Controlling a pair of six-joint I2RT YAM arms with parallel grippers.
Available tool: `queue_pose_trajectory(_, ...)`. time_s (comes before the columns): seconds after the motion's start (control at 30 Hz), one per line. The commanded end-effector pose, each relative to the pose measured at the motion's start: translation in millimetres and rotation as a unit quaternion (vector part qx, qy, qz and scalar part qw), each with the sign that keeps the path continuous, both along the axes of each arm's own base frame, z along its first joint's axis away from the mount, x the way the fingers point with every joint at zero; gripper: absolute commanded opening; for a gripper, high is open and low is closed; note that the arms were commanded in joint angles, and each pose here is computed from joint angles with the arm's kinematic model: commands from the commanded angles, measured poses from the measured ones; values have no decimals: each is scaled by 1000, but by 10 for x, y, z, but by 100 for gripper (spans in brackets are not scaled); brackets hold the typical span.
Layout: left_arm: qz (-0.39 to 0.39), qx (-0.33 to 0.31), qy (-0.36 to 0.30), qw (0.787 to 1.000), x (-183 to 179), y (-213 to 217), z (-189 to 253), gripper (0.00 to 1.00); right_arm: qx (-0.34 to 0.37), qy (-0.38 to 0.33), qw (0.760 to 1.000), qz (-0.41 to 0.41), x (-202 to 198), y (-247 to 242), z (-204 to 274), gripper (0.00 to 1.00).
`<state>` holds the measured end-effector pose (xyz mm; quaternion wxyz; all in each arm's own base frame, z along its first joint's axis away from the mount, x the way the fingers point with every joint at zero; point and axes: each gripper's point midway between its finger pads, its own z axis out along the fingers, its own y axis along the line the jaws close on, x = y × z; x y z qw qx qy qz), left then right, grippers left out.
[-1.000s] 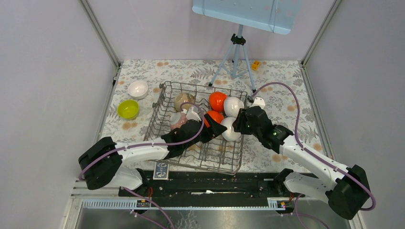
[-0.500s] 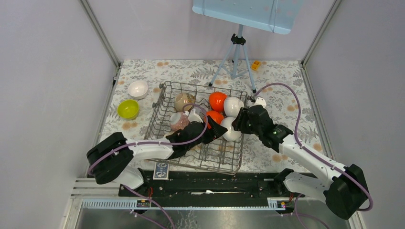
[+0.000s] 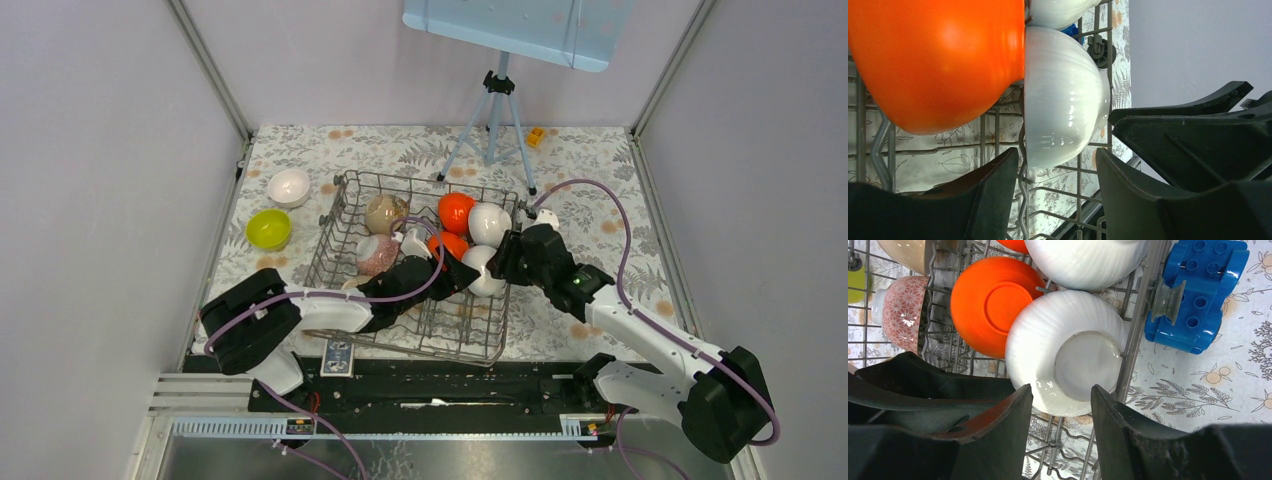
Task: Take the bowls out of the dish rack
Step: Pick up the bowl from the dish rack.
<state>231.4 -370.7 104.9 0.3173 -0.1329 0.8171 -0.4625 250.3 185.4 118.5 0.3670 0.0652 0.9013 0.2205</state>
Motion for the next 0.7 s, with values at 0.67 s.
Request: queue_pose_trajectory(0.67,-30,-44,-77,996,50,-209,513,48,25,-12,1000,-8,67,-14,38,53)
